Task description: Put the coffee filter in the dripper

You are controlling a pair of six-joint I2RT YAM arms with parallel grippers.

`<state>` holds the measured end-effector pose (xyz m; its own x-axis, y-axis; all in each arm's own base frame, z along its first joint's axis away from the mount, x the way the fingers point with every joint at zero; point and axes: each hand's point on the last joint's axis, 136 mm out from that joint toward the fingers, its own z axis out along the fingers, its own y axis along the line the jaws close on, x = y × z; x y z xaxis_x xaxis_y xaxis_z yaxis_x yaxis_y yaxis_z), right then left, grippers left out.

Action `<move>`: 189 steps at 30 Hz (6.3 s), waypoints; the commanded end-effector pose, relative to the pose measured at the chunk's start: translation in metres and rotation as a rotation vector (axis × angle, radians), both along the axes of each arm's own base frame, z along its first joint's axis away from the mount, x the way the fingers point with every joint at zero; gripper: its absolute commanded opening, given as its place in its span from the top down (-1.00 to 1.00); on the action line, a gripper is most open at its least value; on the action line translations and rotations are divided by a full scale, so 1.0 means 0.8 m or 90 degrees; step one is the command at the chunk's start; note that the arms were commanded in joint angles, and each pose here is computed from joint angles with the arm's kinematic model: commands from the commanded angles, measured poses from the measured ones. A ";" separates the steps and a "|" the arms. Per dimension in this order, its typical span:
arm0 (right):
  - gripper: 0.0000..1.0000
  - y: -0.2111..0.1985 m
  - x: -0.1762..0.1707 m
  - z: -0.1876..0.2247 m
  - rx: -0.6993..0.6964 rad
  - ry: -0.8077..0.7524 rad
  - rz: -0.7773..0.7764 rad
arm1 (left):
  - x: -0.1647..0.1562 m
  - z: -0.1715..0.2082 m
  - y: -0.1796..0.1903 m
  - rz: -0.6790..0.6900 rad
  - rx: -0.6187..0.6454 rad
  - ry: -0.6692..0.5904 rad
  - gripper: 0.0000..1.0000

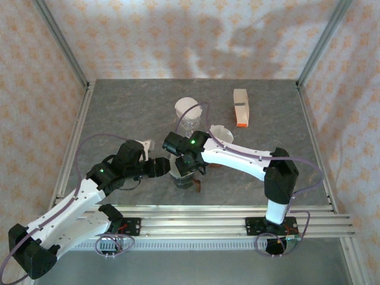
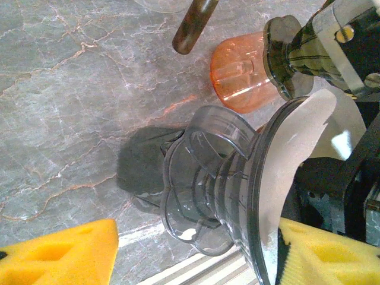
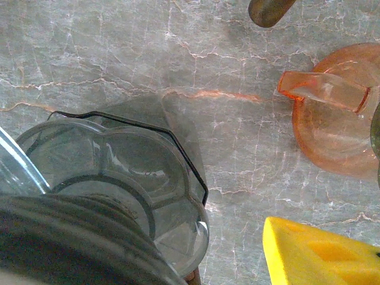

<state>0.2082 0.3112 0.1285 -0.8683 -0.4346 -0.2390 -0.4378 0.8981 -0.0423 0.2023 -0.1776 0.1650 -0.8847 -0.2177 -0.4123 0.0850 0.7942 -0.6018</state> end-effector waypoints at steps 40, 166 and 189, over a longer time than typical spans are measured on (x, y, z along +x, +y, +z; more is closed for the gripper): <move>-0.33 -0.038 0.028 0.089 0.107 -0.126 -0.040 | 0.004 -0.005 0.007 0.011 0.028 0.007 -0.27; -0.99 -0.465 0.201 -0.008 -0.012 -0.642 -0.539 | 0.226 -0.079 0.284 0.423 0.498 -0.397 -1.00; -0.99 -0.445 0.222 -0.045 0.085 -0.625 -0.486 | 0.228 -0.080 0.278 0.405 0.495 -0.401 -1.00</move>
